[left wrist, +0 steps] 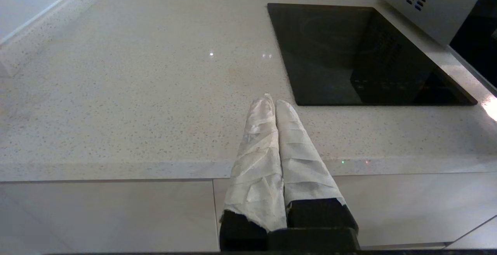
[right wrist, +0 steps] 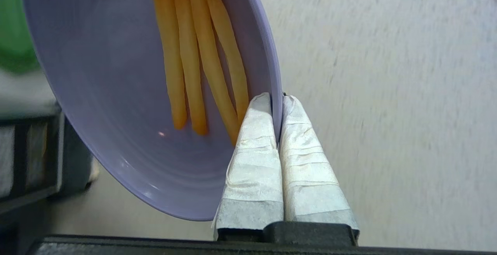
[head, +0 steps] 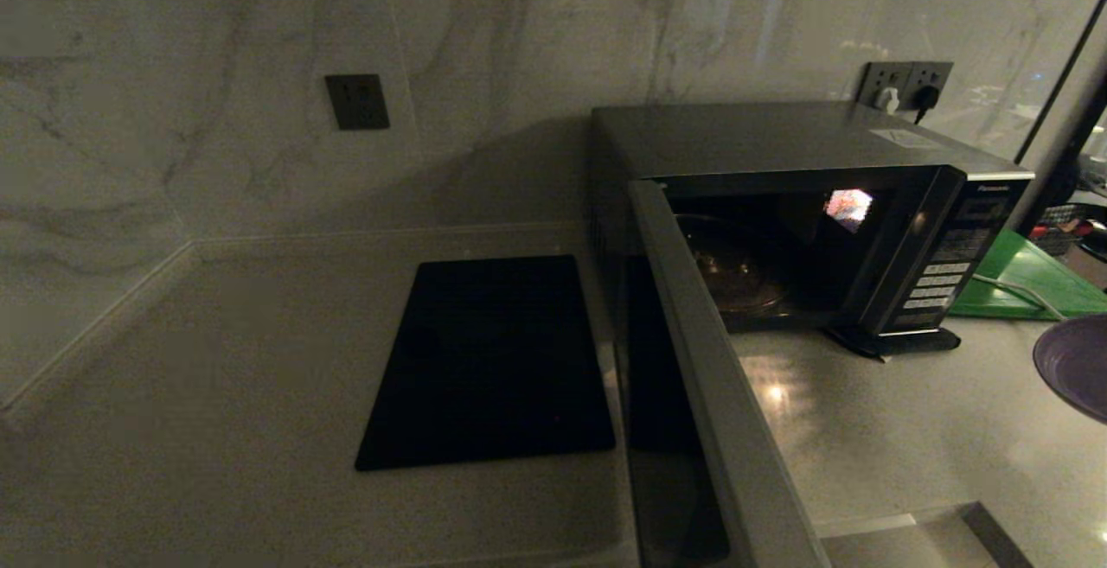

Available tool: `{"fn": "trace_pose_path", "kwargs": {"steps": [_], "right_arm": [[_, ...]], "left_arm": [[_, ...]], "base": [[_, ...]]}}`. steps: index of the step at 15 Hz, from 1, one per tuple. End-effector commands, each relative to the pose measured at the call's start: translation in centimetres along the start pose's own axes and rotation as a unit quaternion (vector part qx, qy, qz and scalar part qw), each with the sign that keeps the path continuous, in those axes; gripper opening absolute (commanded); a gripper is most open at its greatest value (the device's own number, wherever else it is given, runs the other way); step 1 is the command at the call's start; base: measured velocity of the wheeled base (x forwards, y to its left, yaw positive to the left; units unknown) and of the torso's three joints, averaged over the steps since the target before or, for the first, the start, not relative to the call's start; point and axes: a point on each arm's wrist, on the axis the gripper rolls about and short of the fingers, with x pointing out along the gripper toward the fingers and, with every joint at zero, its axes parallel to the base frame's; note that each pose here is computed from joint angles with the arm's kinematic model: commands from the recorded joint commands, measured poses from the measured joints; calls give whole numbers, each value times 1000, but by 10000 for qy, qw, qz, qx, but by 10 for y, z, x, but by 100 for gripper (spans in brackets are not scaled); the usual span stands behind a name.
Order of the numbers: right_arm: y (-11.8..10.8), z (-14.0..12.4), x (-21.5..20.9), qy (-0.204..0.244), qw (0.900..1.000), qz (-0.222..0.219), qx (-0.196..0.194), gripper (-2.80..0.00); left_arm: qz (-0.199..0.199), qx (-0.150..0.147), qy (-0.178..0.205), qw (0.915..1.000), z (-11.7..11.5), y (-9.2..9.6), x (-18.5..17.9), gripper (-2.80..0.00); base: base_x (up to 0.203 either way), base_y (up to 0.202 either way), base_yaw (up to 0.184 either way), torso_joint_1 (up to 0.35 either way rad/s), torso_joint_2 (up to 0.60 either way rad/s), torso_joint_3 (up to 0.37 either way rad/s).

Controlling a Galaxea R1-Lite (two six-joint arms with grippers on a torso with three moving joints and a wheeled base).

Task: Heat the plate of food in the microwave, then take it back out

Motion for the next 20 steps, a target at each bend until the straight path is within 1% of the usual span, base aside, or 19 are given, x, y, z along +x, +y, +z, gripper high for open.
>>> {"fn": "trace_pose_path", "kwargs": {"steps": [1, 3, 5, 7, 15, 20], "right_arm": [[-3, 5, 35, 280, 9992, -260, 73, -280], [-7, 7, 52, 468, 9984, -299, 51, -280], [-13, 8, 67, 700, 9972, -243, 119, -280], [-17, 7, 77, 855, 9958, -276, 166, -280], [-34, 14, 117, 955, 9940, -492, 208, -280], [-38, 15, 126, 1035, 9931, -502, 248, -280]], "left_arm": [[4, -3, 6, 10000, 0, 0, 0, -280], [4, -3, 6, 10000, 0, 0, 0, -280], [4, -3, 6, 10000, 0, 0, 0, -280], [4, -3, 6, 10000, 0, 0, 0, -280], [4, -3, 6, 10000, 0, 0, 0, -280], [4, -3, 6, 10000, 0, 0, 0, -280]], "base": [[0, 0, 0, 0, 0, 0], [0, 0, 0, 0, 0, 0], [0, 0, 0, 0, 0, 0], [0, 0, 0, 0, 0, 0], [0, 0, 0, 0, 0, 0], [0, 0, 0, 0, 0, 0]]}}
